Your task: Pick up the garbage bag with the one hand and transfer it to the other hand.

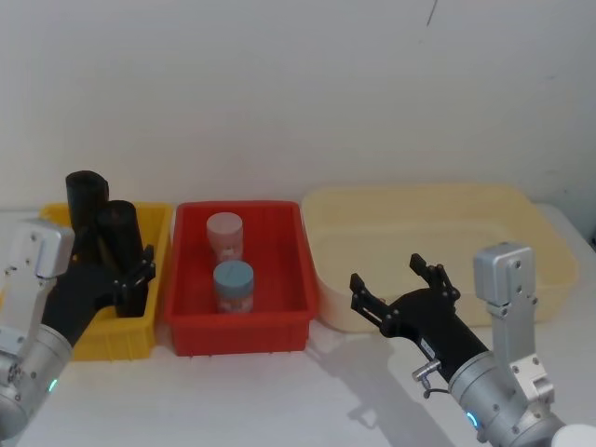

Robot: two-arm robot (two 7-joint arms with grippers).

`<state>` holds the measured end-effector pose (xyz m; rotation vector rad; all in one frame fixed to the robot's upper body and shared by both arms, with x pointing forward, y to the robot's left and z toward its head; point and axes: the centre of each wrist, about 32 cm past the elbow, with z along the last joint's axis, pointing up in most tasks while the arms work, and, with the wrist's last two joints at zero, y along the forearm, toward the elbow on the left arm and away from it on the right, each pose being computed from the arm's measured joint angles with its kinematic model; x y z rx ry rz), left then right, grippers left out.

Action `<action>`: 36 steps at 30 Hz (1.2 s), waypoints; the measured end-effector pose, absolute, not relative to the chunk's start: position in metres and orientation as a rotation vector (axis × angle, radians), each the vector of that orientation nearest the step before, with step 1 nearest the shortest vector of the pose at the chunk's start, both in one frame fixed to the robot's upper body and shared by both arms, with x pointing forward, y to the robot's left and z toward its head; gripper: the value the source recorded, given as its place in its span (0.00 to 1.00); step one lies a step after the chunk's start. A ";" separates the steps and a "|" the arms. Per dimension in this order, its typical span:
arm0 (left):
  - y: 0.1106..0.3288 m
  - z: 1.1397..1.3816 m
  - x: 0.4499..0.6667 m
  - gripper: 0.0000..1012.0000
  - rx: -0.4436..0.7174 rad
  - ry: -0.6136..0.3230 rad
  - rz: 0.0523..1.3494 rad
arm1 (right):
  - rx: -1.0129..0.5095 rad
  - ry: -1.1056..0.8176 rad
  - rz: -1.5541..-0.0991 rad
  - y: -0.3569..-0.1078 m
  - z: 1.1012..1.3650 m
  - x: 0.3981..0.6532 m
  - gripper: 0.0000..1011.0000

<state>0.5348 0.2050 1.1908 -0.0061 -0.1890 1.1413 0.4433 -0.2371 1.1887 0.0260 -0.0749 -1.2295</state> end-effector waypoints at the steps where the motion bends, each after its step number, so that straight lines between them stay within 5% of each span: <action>1: 0.205 1.191 0.537 0.99 -0.008 -0.190 1.140 | 0.026 -0.075 -1.229 -0.237 1.189 0.443 0.99; 14: 0.209 1.189 0.555 0.96 -0.035 -0.168 1.130 | 0.026 -0.075 -1.229 -0.237 1.189 0.443 0.99; 28: 0.213 1.184 0.563 0.59 -0.075 -0.130 1.116 | 0.026 -0.075 -1.230 -0.237 1.189 0.443 0.99; 36: 0.212 1.189 0.564 0.54 -0.094 -0.139 1.099 | 0.026 -0.075 -1.229 -0.237 1.189 0.443 0.99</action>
